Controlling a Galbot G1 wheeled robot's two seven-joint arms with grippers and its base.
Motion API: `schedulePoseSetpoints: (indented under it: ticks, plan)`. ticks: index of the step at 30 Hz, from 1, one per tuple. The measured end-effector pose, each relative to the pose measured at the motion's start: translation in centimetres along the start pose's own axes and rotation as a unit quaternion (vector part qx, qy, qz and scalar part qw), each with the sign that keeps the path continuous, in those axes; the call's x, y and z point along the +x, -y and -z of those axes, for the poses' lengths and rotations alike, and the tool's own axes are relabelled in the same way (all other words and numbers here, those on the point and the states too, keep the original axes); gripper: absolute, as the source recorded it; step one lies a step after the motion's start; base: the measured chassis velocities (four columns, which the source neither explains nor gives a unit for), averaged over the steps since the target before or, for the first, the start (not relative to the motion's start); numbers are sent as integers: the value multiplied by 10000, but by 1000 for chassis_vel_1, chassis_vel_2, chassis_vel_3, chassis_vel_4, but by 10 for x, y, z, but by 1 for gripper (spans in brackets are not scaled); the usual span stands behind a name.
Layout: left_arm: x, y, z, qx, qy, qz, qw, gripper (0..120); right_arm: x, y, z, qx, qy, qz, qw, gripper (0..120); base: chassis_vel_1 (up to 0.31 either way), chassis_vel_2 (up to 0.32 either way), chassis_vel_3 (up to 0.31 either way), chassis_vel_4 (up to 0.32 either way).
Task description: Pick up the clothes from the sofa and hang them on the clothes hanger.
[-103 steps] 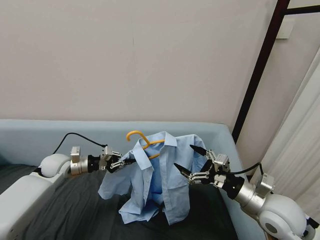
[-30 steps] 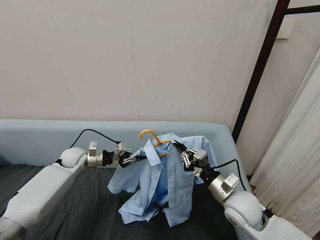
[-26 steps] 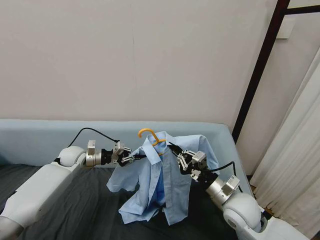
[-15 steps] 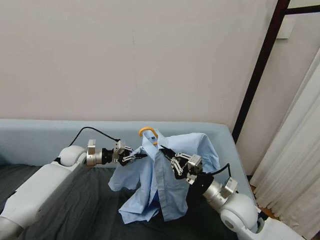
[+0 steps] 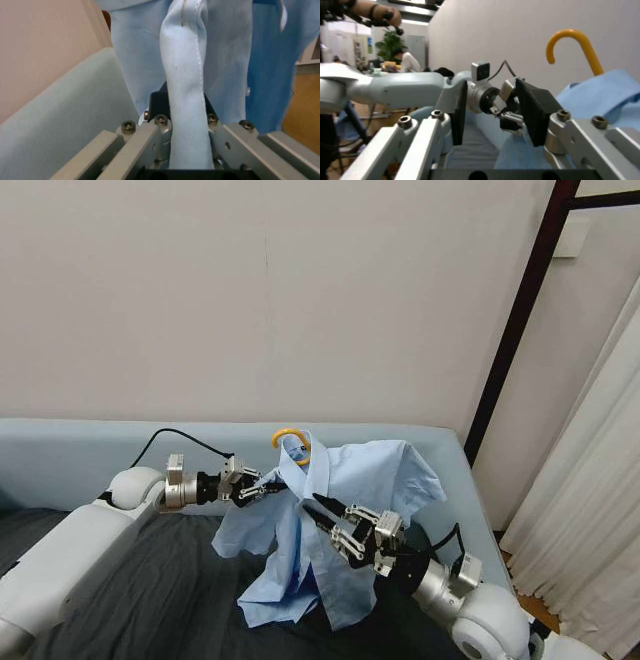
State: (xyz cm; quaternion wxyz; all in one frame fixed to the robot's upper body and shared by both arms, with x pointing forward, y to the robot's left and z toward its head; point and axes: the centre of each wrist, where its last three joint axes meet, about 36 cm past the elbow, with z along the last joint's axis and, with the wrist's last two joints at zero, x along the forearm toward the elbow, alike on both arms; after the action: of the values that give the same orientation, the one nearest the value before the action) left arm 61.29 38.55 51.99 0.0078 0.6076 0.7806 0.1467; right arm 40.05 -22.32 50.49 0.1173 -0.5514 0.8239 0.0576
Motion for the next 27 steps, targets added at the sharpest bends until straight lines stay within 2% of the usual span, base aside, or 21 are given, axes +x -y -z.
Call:
schedulePoseSetpoints:
  ticks: [1, 3, 6, 7, 10, 15, 16, 20, 23, 27]
  plan:
    - [0, 0, 0, 0, 0, 0, 10000, 2, 0, 0, 0, 0, 0, 0, 10000, 43, 0, 0, 0, 0]
    - [3, -1, 1, -7, -20, -30, 10000, 2, 5, 8, 18, -36, 27, -69, 10000, 52, 0, 0, 0, 0]
    - [6, -3, 2, 29, -57, -215, 9997, 2, 12, 22, 47, 222, -120, -736, 9970, 66, 0, 0, 0, 0]
    - [6, -3, 2, 29, -57, -215, 9997, 2, 12, 22, 47, 222, -120, -736, 9970, 66, 0, 0, 0, 0]
    - [6, -7, 7, 16, -144, -478, 9988, 2, 24, 35, 68, 562, -513, -1185, 9900, 79, 0, 0, 0, 0]
    - [7, -14, 13, -21, -412, -877, 9953, 2, 31, 38, 82, 706, -1038, -1042, 9866, 96, 0, 0, 0, 0]
    - [7, -14, 13, -21, -412, -877, 9953, 2, 31, 38, 82, 706, -1038, -1042, 9866, 96, 0, 0, 0, 0]
    - [3, -18, 19, -34, -572, -1218, 9909, 2, 41, 51, 87, 882, -1856, -769, 9756, 100, 0, 0, 0, 0]
    - [0, -18, 20, -39, -602, -1290, 9898, 2, 47, 57, 87, 841, -2191, -671, 9698, 100, 0, 0, 0, 0]
    - [-6, -17, 18, -20, -631, -1444, 9875, 2, 51, 60, 80, 617, -2554, -962, 9601, 100, 0, 0, 0, 0]
